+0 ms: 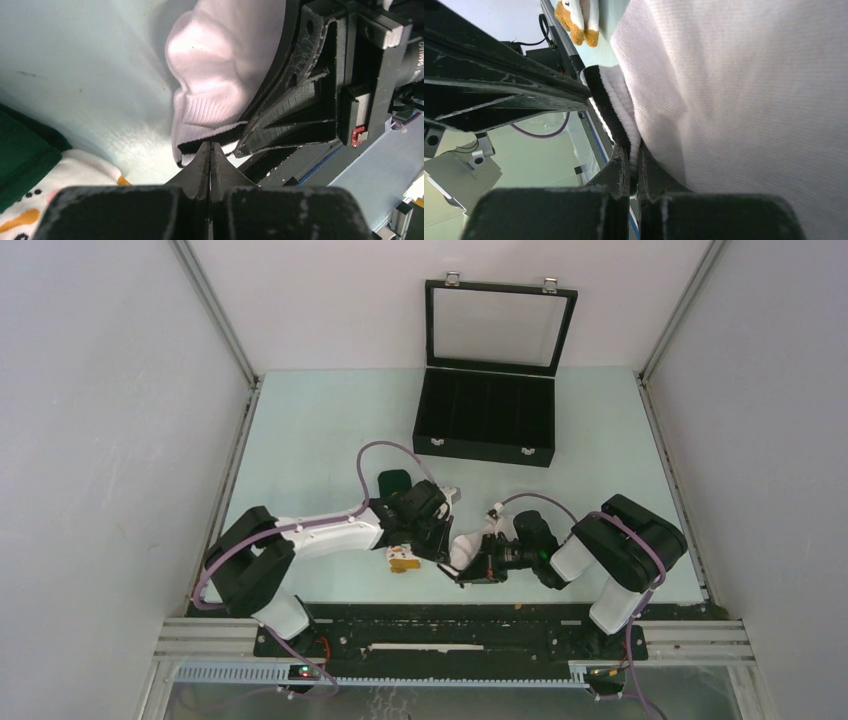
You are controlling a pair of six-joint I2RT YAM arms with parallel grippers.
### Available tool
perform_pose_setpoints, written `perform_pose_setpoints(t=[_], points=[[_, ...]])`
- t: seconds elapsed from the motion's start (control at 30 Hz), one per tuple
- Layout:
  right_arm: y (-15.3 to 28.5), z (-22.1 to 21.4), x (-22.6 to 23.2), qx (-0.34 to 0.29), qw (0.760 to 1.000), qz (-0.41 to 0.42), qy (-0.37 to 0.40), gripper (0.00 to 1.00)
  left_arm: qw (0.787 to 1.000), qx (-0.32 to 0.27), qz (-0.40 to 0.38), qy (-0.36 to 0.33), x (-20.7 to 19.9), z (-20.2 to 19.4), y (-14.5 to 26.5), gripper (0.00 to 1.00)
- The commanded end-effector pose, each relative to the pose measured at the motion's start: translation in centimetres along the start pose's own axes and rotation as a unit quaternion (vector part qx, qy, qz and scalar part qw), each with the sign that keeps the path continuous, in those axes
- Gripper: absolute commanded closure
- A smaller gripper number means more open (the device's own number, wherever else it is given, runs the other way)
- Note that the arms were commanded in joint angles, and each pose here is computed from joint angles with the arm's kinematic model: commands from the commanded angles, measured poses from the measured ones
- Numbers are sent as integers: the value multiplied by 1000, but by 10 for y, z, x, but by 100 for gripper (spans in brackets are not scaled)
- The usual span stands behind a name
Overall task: Roll the socks
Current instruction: Roll a pair of socks at the center of the board.
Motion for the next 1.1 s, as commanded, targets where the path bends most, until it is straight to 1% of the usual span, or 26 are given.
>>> perform_pose_setpoints(t=[0.0,0.5,0.7,0.97,1.07], points=[[13,-43,-50,41,986,-137,-86,100,999,-30,-11,-10,-12,9,19,100],[16,-43,-52,36,984,-150,-89,100,1000,-14,-9,1,-11,5,12,100],[16,-43,-53,35,984,-153,-89,100,1000,4,2,5,-8,2,0,100],[16,-42,-51,34,984,-153,-83,100,1000,12,7,0,-10,4,-12,100],[16,-42,-48,37,985,-151,-75,95,1000,15,10,-1,-9,5,-18,100]])
Point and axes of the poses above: each gripper's point midway between its finger pads, its own y axis back along the fingers, its own x axis along the line the jaws close on, z = x × y, the point moved 4 cm from there along y, back along the fingers, and after that the axes turned 15 degrees about y, right-handed, at the moved point
